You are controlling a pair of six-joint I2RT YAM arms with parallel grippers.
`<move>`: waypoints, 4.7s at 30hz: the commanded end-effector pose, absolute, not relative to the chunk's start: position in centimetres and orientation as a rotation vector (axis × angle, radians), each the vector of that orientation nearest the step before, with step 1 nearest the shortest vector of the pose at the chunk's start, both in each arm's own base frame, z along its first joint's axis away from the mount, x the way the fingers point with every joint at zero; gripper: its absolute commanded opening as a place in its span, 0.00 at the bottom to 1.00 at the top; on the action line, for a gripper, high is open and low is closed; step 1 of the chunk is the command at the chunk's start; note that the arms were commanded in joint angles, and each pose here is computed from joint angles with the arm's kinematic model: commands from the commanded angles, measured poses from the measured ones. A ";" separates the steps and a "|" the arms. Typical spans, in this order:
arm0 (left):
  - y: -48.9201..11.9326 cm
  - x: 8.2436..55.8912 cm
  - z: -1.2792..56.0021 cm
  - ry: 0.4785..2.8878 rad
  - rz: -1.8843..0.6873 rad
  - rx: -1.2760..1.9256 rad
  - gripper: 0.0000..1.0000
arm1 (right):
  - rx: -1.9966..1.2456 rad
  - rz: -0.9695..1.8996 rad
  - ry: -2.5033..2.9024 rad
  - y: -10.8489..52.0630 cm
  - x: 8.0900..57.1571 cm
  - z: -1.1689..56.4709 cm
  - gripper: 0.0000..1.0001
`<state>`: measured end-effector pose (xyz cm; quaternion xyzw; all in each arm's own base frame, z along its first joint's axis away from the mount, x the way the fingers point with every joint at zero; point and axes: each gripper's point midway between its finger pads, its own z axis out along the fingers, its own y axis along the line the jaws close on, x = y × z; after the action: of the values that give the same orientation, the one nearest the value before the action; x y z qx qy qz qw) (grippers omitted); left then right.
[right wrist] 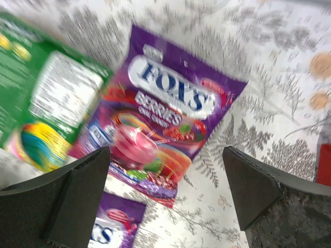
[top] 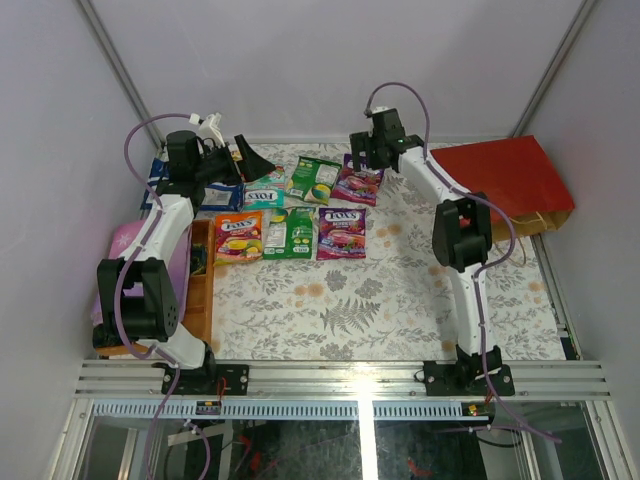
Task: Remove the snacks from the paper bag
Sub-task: Place the snack at the center of the board, then adjust the paper bag at the center of the board.
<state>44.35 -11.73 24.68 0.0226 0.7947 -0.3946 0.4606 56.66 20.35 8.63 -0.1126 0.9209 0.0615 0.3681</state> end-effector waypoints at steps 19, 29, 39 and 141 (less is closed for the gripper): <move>-11.1 45.2 25.1 1.942 -0.946 0.065 1.00 | -0.104 0.008 2.326 23.3 60.0 3.4 0.99; -11.2 45.2 25.2 1.940 -0.947 0.068 1.00 | -0.510 0.133 2.363 25.1 56.4 2.2 0.98; -11.2 45.1 25.2 1.941 -0.949 0.067 1.00 | -0.537 0.163 2.365 25.1 55.3 3.4 0.98; -13.8 44.9 25.7 1.945 -0.884 0.174 1.00 | 0.451 0.266 1.925 5.0 42.9 12.5 0.32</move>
<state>44.39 -13.75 24.16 0.0547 0.8059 -0.3693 0.4594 39.85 5.24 9.47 0.2249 0.8263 0.1716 0.4870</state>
